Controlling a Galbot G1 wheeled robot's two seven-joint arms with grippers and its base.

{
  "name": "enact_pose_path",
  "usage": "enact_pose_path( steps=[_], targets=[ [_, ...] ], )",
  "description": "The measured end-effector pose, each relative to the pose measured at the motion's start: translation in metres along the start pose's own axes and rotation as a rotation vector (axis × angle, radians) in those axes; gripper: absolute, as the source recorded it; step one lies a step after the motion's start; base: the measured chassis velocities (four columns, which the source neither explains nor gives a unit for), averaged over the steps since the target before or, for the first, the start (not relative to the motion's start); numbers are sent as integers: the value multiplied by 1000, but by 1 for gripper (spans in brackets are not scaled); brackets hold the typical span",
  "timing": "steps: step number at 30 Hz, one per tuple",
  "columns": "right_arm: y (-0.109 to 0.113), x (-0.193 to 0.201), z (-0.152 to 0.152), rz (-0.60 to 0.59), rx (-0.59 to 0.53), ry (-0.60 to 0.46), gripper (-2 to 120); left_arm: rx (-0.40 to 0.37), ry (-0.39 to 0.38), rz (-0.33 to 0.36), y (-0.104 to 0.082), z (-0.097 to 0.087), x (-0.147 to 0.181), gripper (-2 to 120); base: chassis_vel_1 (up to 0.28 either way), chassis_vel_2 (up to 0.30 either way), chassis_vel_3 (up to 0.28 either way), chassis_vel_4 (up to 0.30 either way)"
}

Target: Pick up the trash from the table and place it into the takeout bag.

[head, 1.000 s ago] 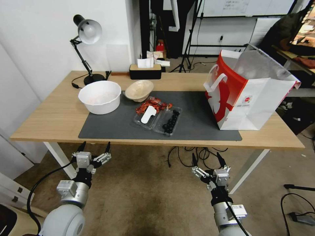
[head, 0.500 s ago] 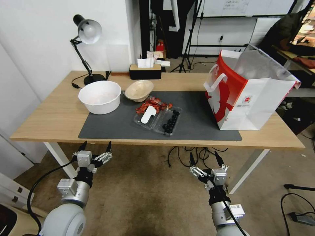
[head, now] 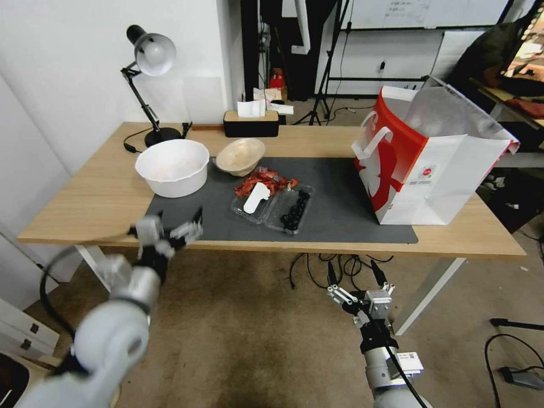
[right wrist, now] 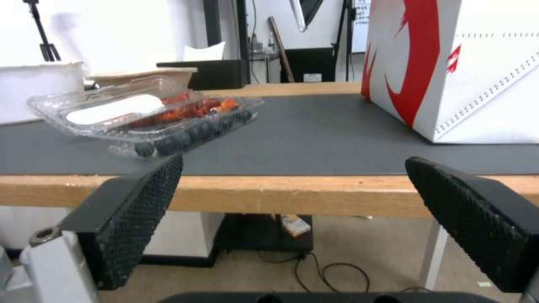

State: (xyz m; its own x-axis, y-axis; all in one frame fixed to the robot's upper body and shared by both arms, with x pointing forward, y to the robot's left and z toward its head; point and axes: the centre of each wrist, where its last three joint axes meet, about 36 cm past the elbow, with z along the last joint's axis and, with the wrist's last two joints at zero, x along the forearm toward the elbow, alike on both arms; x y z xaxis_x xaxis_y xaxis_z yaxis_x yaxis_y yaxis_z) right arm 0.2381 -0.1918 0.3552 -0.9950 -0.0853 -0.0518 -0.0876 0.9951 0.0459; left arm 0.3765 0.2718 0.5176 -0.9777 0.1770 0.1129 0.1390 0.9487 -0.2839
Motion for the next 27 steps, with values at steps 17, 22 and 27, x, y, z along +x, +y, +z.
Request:
enact_pose_path(
  steps=[17,22,27],
  targets=[
    [1,-1,0,3,15,18,100,401,249,61,-28,-116,-113,100,0,0,0,0],
    [-2,-2,-1,5,24,20,100,528,347,97,-48,-126,-134,100,0,0,0,0],
    [-3,-4,-1,6,27,23,100,571,399,74,-61,-125,-160,100,0,0,0,0]
  ],
)
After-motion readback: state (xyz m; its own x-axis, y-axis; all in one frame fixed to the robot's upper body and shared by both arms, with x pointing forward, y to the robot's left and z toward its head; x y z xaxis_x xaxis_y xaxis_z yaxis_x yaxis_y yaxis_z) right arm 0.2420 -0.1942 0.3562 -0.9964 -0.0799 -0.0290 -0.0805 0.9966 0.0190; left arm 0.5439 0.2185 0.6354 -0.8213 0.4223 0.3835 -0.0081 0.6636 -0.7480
